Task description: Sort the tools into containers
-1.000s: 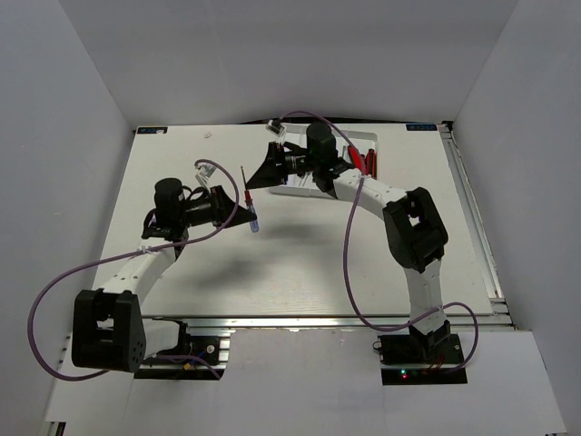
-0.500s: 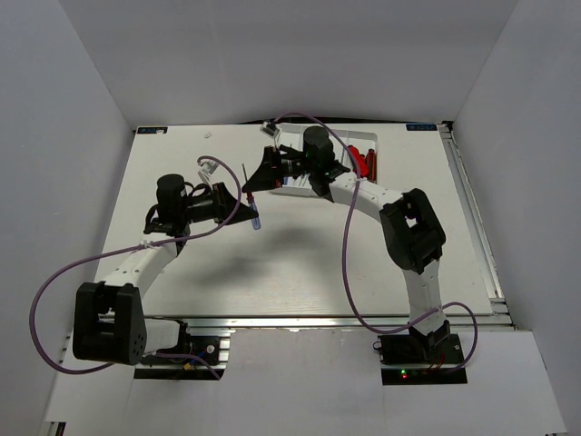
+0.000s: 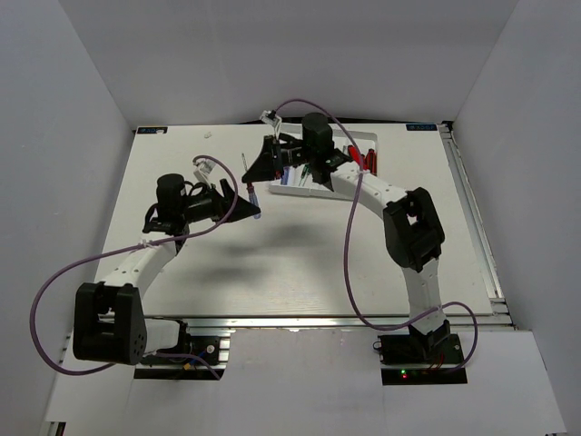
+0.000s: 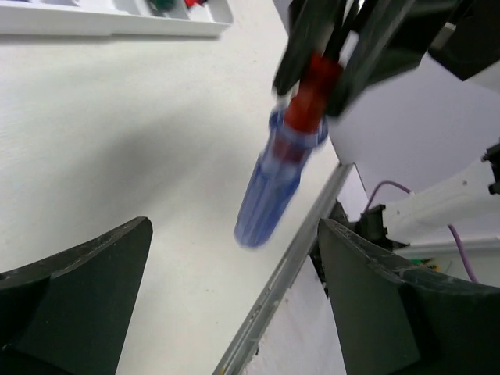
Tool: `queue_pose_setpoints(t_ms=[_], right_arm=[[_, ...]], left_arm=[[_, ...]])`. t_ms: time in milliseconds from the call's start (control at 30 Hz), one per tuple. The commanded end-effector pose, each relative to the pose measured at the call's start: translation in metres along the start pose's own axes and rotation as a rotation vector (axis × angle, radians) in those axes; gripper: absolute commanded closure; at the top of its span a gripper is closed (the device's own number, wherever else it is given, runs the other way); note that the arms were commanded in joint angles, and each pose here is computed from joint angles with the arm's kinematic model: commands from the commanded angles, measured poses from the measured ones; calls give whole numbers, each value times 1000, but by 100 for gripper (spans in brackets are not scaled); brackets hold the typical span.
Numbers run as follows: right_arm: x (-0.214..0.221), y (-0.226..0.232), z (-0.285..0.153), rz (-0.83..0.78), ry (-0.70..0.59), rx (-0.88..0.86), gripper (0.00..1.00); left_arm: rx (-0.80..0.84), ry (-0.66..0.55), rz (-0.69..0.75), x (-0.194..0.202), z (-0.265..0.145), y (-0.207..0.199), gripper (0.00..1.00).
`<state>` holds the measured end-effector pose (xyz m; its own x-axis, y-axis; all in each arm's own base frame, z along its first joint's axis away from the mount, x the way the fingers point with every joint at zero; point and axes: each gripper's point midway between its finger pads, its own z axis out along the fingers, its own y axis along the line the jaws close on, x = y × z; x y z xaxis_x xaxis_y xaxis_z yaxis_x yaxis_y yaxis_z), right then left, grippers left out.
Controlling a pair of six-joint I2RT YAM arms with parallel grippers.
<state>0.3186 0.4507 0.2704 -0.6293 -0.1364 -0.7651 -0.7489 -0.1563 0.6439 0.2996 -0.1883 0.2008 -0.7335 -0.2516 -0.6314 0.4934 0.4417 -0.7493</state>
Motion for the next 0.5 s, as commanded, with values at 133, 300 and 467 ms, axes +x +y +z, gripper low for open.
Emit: queue_pose_setpoints(t_ms=[133,300,467], right_arm=[[-30,-91,-41,-160,-32,299,100],[-71,-172,-91,-189,-174,694,100],[-102,-219,-122,-167,-330,928,100]], left_arm=[[-181,-114,77,-48,-27,16,2],[-458,-188,94,-68,-57,40,2],[-790,-267,123,-80,-102,69,2]])
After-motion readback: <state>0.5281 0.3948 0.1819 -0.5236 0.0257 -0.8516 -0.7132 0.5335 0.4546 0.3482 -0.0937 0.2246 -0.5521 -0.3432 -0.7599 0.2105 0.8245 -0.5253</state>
